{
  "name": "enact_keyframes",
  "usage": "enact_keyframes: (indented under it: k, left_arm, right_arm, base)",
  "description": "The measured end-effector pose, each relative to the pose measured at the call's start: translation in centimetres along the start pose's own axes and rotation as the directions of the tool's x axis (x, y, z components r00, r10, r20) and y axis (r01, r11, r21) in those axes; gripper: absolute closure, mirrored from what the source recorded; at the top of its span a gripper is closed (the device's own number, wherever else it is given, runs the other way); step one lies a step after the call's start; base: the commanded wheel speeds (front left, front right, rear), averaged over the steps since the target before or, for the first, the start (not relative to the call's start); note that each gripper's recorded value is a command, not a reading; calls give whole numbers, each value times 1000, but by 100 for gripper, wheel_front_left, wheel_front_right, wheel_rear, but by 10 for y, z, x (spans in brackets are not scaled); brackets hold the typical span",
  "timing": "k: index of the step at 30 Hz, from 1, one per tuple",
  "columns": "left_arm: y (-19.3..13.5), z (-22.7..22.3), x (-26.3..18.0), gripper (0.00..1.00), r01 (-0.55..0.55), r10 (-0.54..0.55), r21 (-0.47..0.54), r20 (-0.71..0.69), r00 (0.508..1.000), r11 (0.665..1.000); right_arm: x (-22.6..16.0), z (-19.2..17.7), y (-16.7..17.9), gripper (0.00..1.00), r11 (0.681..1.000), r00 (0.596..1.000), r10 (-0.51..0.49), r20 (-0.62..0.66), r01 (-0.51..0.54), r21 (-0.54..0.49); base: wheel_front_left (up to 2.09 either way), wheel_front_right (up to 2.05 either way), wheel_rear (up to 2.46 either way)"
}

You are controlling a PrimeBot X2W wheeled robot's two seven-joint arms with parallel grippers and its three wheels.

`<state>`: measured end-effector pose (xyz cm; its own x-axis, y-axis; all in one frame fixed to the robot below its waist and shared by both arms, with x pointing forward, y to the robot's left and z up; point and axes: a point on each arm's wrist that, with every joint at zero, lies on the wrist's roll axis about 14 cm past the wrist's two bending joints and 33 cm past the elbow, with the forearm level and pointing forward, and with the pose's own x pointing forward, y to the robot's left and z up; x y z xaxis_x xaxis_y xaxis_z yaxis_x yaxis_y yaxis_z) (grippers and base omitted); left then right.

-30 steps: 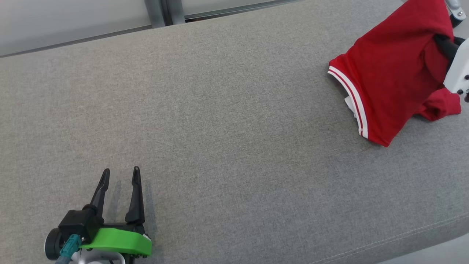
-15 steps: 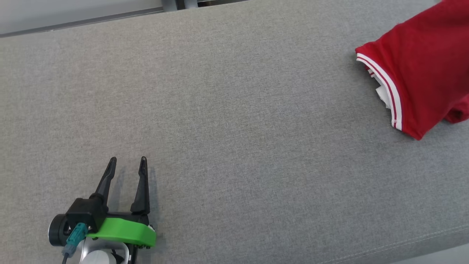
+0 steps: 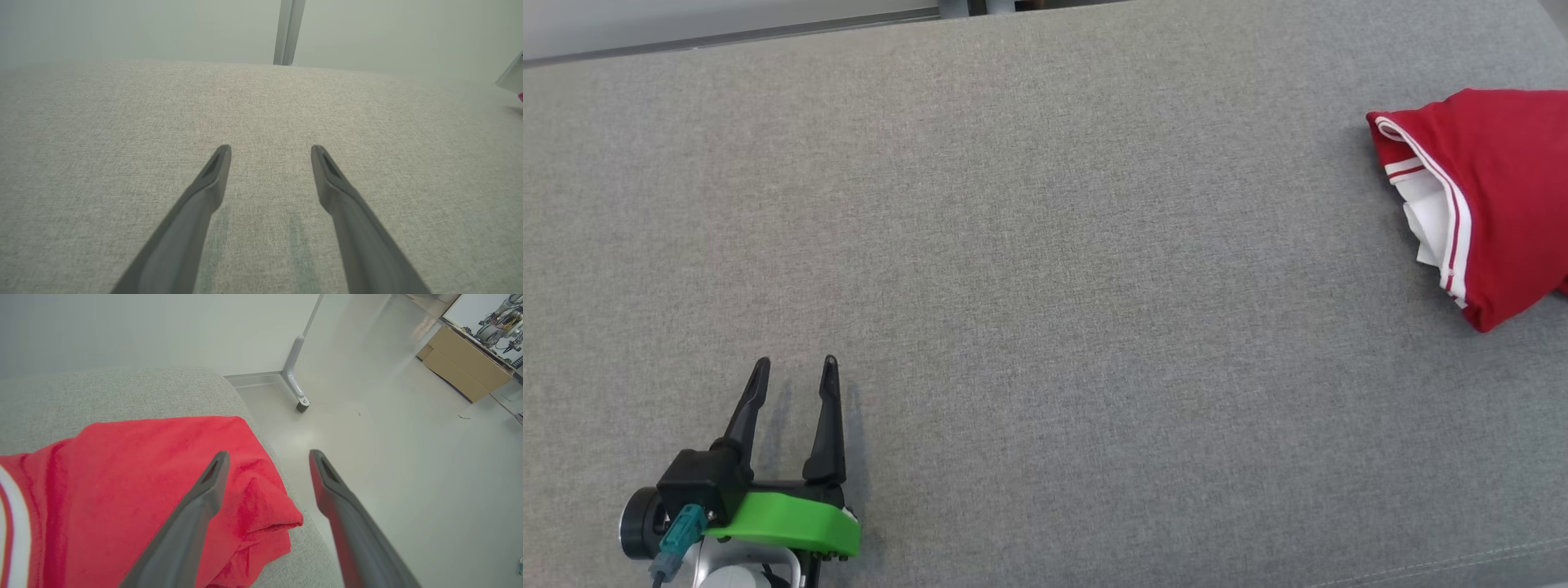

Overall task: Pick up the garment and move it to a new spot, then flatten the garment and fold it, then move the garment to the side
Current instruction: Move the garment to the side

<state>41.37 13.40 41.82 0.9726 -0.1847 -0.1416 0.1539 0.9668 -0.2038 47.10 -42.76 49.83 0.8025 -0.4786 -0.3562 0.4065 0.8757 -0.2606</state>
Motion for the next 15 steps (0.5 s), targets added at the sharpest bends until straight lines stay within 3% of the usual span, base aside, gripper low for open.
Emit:
enact_keyframes:
  k: [7,15]
  left_arm:
    - [3,6,-13,0,-19,19,-4,14,1000,1000]
    - [2,23,-33,0,-29,30,-9,61,998,1000]
  right_arm:
    - [-18,34,22,0,999,971,46,236,-47,0]
    - [-68,49,39,0,987,885,119,449,-155,45]
  base:
    - [0,0,0]
    - [0,0,0]
